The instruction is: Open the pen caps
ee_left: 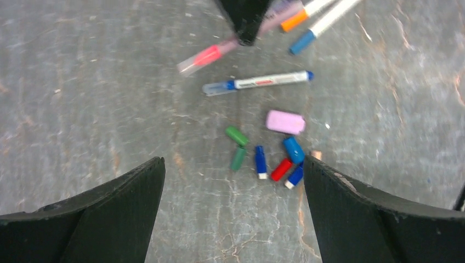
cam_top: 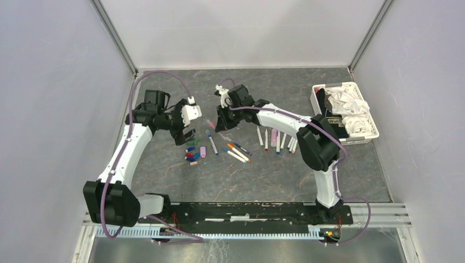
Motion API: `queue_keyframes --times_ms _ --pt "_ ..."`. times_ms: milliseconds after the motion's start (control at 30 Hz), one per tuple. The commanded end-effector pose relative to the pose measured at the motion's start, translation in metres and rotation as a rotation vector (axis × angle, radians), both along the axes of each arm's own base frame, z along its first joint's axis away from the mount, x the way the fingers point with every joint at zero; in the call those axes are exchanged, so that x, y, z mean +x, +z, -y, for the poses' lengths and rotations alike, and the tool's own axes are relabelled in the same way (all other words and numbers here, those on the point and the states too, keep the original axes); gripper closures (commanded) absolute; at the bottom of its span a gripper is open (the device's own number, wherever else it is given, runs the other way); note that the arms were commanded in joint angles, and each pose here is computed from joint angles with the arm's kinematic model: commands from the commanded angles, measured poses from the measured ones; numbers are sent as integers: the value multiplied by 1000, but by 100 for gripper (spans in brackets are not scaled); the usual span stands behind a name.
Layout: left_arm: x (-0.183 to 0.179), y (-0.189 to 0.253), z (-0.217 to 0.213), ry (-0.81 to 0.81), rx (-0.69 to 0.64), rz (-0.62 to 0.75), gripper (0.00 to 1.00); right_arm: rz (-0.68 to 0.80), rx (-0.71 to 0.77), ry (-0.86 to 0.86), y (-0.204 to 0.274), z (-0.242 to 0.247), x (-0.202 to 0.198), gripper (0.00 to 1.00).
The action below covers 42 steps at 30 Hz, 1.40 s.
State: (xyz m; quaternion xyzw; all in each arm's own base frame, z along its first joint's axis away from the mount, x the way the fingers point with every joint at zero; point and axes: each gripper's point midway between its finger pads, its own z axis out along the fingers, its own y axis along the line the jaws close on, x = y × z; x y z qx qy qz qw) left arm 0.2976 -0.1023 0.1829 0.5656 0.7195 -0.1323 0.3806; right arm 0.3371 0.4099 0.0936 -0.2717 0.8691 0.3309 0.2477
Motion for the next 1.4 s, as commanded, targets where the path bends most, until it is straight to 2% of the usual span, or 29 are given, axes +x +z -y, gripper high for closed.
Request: queue_keyframes --times_ms 0,100,200,467,800,833,867,900,1000,1100,1133,1167,1267,1300,1367 --pt "-28 -8 13 -254 12 82 0 -116 251 288 55 -21 -59 100" --pt "-36 -15 20 -330 39 85 0 -206 320 419 61 -20 -88 100" --pt "-37 -18 25 -372 61 92 3 -240 327 483 57 -17 -102 100" --pt "-48 -47 31 -489 155 9 21 -293 366 590 63 -25 -124 100" --pt "-56 -58 32 -554 247 14 73 -308 379 616 64 -27 -127 100" --pt "-55 -58 31 -555 256 16 80 -310 368 609 61 -26 -126 94" --pt "-55 -58 31 -554 258 17 90 -314 355 595 57 -26 -124 80" --pt "-55 -57 32 -550 254 18 97 -320 344 583 52 -27 -123 71" --pt "-54 -52 36 -544 232 26 98 -339 339 572 45 -35 -124 60" --pt "-53 -47 40 -532 211 26 98 -346 352 581 46 -45 -127 58" --pt "-52 -46 40 -526 208 23 98 -346 355 586 46 -47 -128 59" --pt "-52 -46 40 -522 209 20 98 -344 353 581 46 -48 -127 64" --pt "-49 -52 34 -508 248 13 98 -331 314 539 37 -44 -124 94" --pt "-47 -56 30 -501 271 15 98 -329 300 532 34 -42 -125 100" --pt "-37 -59 22 -475 313 50 98 -327 265 525 25 -32 -128 100"
